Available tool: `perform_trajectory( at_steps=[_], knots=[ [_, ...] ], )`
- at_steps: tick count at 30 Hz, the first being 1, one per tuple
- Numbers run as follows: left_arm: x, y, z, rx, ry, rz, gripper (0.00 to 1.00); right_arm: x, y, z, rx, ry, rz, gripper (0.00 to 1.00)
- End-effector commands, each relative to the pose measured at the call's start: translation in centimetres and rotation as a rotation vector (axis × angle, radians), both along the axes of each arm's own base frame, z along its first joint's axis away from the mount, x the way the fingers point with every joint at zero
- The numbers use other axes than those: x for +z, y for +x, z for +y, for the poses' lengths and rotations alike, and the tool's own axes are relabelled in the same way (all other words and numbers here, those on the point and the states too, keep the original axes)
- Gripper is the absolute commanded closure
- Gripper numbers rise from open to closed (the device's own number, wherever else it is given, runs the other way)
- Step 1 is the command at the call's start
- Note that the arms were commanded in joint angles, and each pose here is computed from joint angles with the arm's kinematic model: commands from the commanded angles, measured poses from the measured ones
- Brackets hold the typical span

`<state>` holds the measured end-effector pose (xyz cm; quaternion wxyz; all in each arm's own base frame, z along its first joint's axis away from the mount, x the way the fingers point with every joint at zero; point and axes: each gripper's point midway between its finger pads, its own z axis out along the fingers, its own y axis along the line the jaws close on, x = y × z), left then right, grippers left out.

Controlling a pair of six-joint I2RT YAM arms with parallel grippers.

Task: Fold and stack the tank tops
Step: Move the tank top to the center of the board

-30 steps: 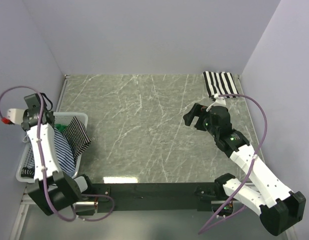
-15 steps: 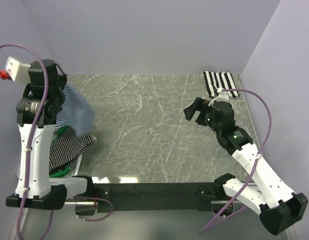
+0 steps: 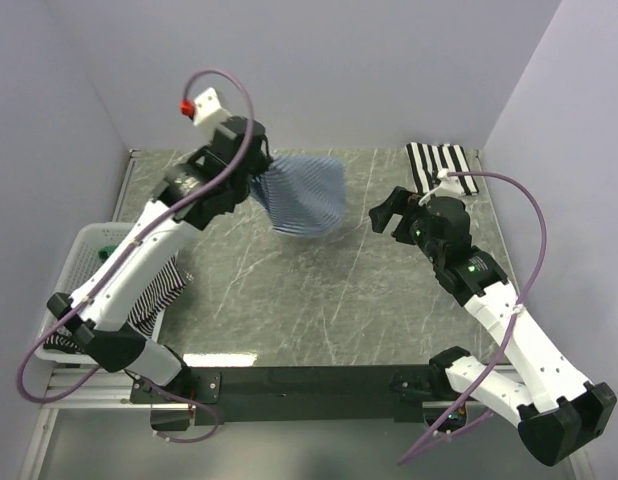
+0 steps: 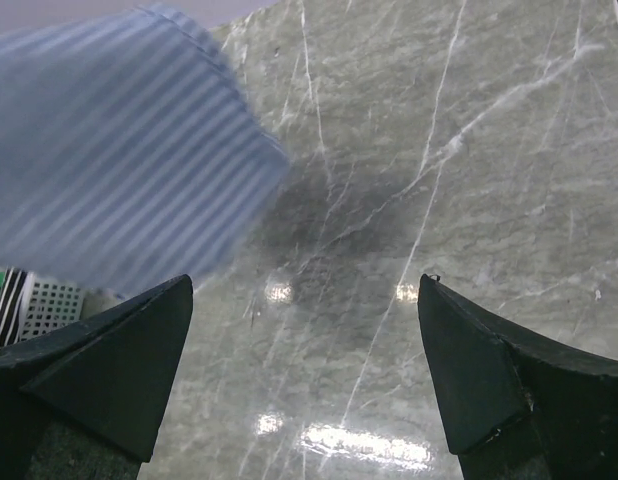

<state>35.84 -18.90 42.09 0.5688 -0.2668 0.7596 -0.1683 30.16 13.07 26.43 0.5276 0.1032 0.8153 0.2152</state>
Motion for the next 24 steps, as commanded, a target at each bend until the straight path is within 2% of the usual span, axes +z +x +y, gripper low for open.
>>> perform_trajectory(
  at_steps=[1,4,6,8,9,11,12,14,15,20,21,24],
  knots=[
    [-2.0,0.6,-1.6,-0.051,-0.030,0.011,0.99,1.2,0.5,-0.2,-0.020,0.001,-0.040,0.00],
    [-6.4,2.9,-2.9,-0.111,-0.034,0.100,0.99,-1.2,0.5,0.1,-0.005,-0.013,-0.001,0.00],
    [-10.1,4.7,-5.9,-0.255,-0.051,0.186,0.99,-2.6,0.6,0.6,0.009,0.001,0.018,0.00],
    [-14.6,6.7,-7.0,-0.322,-0.019,0.286,0.93,-6.0,0.1,1.4,0.040,-0.002,0.081,0.01],
    [-15.3,6.6,-8.0,-0.379,-0.027,0.311,0.83,-6.6,0.1,1.8,0.048,0.016,0.079,0.01],
    [-17.1,6.8,-8.3,-0.403,-0.004,0.346,0.72,-9.9,-1.0,2.7,0.075,0.005,0.141,0.01],
    [-18.2,6.4,-8.7,-0.425,-0.010,0.355,0.64,-10.6,-1.3,3.2,0.085,0.015,0.152,0.01],
    [-17.8,5.6,-8.2,-0.430,-0.023,0.327,0.57,-13.2,-2.9,4.4,0.120,-0.010,0.195,0.01],
    [-19.5,5.1,-7.5,-0.415,-0.013,0.353,0.54,-14.5,-3.7,4.9,0.132,-0.010,0.217,0.01],
    [-22.1,1.6,-4.8,-0.335,0.010,0.420,0.51,-17.0,-5.1,6.2,0.129,-0.021,0.253,0.03],
    [-24.4,0.1,-3.8,-0.306,0.029,0.468,0.50,-17.4,-4.7,6.0,0.099,-0.022,0.254,0.04],
    [-26.6,-3.5,-1.7,-0.202,0.057,0.517,0.52,-17.5,-3.5,6.1,0.069,-0.037,0.246,0.06]
  ],
)
